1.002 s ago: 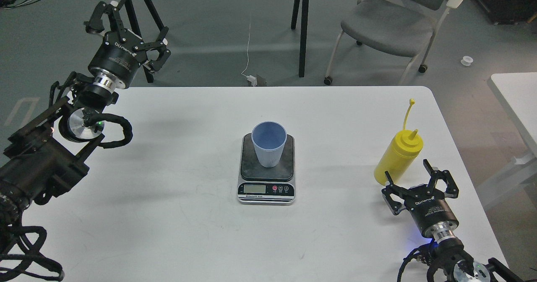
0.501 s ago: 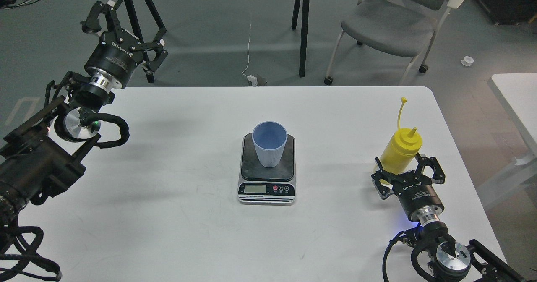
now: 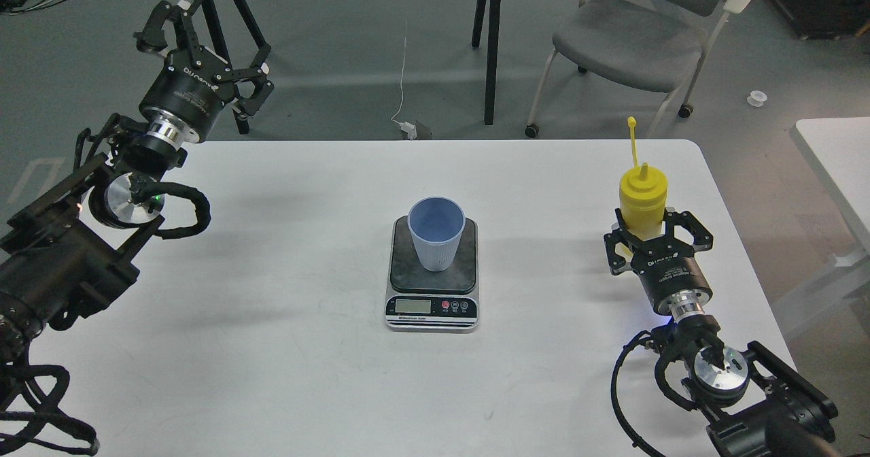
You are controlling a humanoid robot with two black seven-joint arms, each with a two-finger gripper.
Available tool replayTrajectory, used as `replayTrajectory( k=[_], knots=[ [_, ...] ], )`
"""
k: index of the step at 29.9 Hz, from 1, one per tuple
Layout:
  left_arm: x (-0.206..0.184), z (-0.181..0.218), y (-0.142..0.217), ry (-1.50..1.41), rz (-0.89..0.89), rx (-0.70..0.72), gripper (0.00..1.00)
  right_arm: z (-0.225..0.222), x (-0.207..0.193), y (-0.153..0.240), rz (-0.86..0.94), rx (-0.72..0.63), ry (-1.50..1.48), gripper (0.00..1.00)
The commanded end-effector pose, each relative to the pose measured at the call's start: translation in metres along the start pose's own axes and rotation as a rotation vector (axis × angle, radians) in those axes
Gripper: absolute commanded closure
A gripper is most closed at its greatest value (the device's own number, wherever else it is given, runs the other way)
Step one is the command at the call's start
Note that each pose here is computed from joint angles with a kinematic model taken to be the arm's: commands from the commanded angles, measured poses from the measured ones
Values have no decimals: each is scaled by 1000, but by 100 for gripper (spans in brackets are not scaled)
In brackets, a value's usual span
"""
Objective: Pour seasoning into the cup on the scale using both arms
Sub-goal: 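Lift the yellow bottle and invert it above the blue cup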
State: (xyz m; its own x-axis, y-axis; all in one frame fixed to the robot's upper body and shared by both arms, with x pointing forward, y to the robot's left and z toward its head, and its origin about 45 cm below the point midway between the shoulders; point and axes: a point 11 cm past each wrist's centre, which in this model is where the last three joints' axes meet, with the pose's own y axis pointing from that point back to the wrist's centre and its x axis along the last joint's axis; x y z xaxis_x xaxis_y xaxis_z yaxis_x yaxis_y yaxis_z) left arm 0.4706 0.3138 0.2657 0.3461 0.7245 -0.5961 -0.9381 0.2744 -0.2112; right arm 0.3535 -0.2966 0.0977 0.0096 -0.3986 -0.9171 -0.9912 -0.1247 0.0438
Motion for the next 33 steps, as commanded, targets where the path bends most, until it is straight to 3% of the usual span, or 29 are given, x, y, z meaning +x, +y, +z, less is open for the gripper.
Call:
replayTrajectory(
  k=[1, 10, 22, 33],
  knots=[
    [0, 1, 0, 1, -1, -5, 0, -16, -46, -29, -142, -28, 132, 50],
    [6, 4, 5, -5, 1, -1, 0, -4, -141, -78, -455, -183, 719, 51],
    [10, 12, 7, 51, 18, -57, 0, 53, -185, -107, -554, -279, 1448, 53],
    [28, 11, 16, 92, 85, -78, 0, 94, -217, -113, -825, -299, 2029, 53]
  ],
)
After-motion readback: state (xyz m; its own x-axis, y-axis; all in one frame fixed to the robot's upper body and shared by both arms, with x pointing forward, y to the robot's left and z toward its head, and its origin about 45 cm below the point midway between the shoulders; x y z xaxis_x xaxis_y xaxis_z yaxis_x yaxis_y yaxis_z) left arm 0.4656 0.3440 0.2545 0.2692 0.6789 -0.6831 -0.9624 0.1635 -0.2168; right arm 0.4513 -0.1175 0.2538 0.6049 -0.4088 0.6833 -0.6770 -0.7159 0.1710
